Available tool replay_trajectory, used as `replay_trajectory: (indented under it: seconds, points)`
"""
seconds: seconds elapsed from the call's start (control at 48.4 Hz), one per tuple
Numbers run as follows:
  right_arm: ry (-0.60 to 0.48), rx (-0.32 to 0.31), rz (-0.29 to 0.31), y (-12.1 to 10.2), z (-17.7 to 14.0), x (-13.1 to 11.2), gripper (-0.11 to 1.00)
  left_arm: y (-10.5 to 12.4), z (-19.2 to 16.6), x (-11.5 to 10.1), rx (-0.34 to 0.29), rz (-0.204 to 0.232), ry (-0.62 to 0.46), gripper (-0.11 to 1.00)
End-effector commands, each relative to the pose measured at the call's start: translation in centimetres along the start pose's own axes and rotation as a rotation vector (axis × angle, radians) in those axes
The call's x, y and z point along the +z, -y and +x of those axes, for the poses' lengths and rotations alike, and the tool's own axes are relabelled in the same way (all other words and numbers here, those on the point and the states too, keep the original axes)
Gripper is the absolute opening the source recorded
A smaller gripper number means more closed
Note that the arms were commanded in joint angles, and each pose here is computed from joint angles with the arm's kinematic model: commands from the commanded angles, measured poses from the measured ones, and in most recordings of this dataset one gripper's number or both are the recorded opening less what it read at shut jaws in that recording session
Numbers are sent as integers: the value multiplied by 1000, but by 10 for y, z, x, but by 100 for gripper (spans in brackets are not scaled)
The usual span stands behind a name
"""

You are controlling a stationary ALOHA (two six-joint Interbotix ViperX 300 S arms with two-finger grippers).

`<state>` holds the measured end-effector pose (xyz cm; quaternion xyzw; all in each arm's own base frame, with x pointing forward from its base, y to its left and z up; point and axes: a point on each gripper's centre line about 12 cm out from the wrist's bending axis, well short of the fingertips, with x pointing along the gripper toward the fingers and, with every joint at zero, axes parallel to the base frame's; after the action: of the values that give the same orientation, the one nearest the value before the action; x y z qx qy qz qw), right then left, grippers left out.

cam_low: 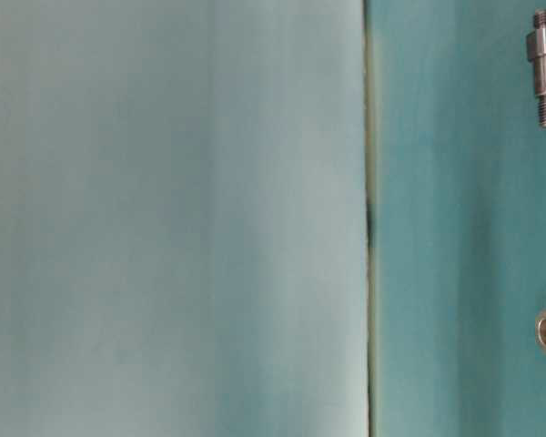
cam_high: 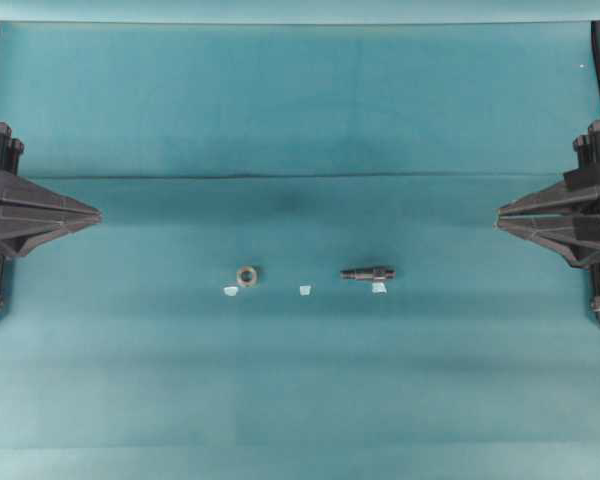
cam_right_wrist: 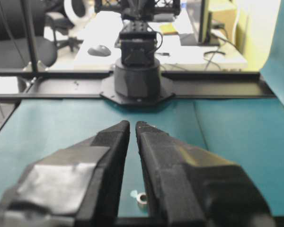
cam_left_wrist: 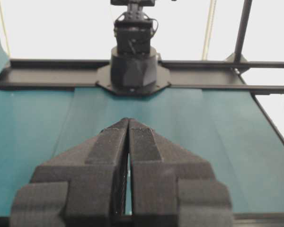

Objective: Insert the washer onto the shaft with both hands.
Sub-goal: 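Move left gripper over the silver washer and right gripper over the shaft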

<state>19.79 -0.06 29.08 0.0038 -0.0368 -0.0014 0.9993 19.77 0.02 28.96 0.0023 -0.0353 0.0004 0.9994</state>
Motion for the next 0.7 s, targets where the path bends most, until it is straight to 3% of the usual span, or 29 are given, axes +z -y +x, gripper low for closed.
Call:
replay_trajectory:
  seconds: [0.0, 0.331, 0.496, 0.682]
  points:
    - [11, -3, 3, 0, 4, 6, 0, 0, 10, 9, 0, -8, -31, 2]
    - [-237, -58, 187, 7, 14, -14, -9, -1, 38, 5, 6, -28, -206, 3]
    - [-372, -84, 225, 9, 27, -29, -9, -1, 59, -8, 7, -29, -311, 3]
    - [-551, -98, 229, 10, 45, -52, -9, -1, 85, -33, 9, -24, -485, 3]
